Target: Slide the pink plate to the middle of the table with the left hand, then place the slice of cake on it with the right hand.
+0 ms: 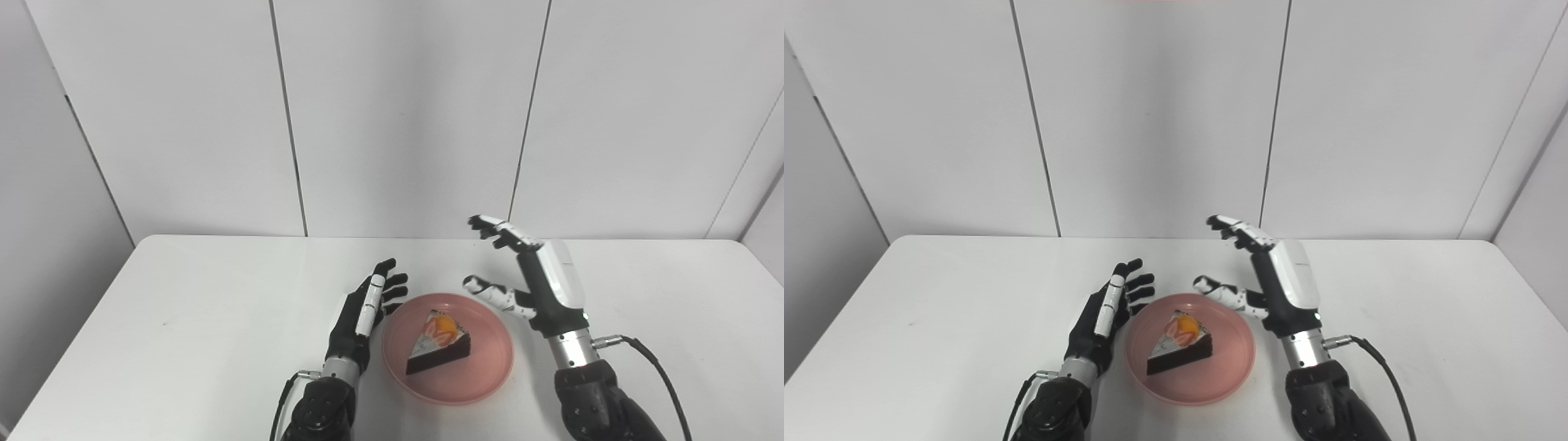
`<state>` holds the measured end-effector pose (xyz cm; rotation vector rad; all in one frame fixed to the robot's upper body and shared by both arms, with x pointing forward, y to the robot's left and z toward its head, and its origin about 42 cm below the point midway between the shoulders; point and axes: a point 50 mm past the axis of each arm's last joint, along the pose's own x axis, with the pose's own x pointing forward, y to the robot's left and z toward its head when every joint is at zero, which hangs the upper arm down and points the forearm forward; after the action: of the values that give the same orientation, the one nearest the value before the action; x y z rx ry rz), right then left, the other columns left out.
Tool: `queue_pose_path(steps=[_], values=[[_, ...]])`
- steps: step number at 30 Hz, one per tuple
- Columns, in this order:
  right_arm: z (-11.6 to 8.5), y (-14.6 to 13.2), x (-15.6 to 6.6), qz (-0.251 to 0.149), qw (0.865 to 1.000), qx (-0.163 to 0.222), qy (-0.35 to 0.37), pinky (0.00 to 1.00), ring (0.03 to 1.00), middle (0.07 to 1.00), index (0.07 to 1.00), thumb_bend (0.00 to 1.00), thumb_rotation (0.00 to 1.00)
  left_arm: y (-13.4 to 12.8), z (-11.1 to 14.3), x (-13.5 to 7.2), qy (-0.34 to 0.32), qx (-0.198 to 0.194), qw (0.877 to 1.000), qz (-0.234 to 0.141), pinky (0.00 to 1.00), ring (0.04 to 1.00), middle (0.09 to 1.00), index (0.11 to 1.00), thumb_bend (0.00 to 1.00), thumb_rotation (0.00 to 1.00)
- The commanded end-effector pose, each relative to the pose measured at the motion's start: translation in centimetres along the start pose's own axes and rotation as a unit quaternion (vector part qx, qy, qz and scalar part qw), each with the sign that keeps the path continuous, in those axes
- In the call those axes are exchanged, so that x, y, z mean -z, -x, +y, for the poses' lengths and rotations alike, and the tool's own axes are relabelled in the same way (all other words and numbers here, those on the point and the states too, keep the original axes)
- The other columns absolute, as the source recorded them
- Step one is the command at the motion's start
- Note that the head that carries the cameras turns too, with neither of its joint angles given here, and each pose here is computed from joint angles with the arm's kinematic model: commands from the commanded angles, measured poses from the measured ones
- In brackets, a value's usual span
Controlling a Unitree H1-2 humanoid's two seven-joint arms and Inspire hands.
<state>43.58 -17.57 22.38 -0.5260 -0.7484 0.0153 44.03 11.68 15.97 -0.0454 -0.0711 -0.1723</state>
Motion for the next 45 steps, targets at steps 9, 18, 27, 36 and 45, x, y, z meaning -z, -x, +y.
queue_pose_path(steps=[9, 18, 27, 36, 45], values=[[-0.3, 1.8, 2.1, 0.141, 0.955, 0.127, -0.229, 0.62, 0.672, 0.719, 0.714, 0.77, 1.0, 0.2, 0.0, -0.4, 0.0, -0.03, 0.999, -0.025, 0.75, 0.792, 0.802, 0.827, 0.71, 1.0], [1.6, 5.1, 4.1, 0.281, 0.895, 0.134, -0.319, 0.69, 0.736, 0.769, 0.763, 0.75, 1.0, 0.9, -0.1, 0.1, -0.013, -0.085, 0.994, -0.074, 0.89, 0.915, 0.914, 0.915, 0.73, 1.0], [2.8, 7.1, 4.3, 0.327, 0.892, 0.11, -0.29, 0.82, 0.794, 0.804, 0.791, 0.69, 1.0, 1.4, -0.4, 0.9, -0.026, -0.107, 0.991, -0.075, 1.0, 0.999, 0.999, 1.0, 0.72, 1.0], [2.9, 7.6, 4.6, 0.328, 0.901, 0.092, -0.27, 0.84, 0.818, 0.822, 0.802, 0.7, 1.0, 1.5, -0.4, 1.0, -0.021, -0.1, 0.993, -0.054, 1.0, 1.0, 1.0, 1.0, 0.71, 1.0], [2.9, 7.2, 4.5, 0.327, 0.909, 0.077, -0.246, 0.84, 0.828, 0.835, 0.821, 0.71, 1.0, 1.6, -0.3, 1.0, -0.01, -0.096, 0.994, -0.049, 1.0, 1.0, 1.0, 1.0, 0.73, 1.0]])
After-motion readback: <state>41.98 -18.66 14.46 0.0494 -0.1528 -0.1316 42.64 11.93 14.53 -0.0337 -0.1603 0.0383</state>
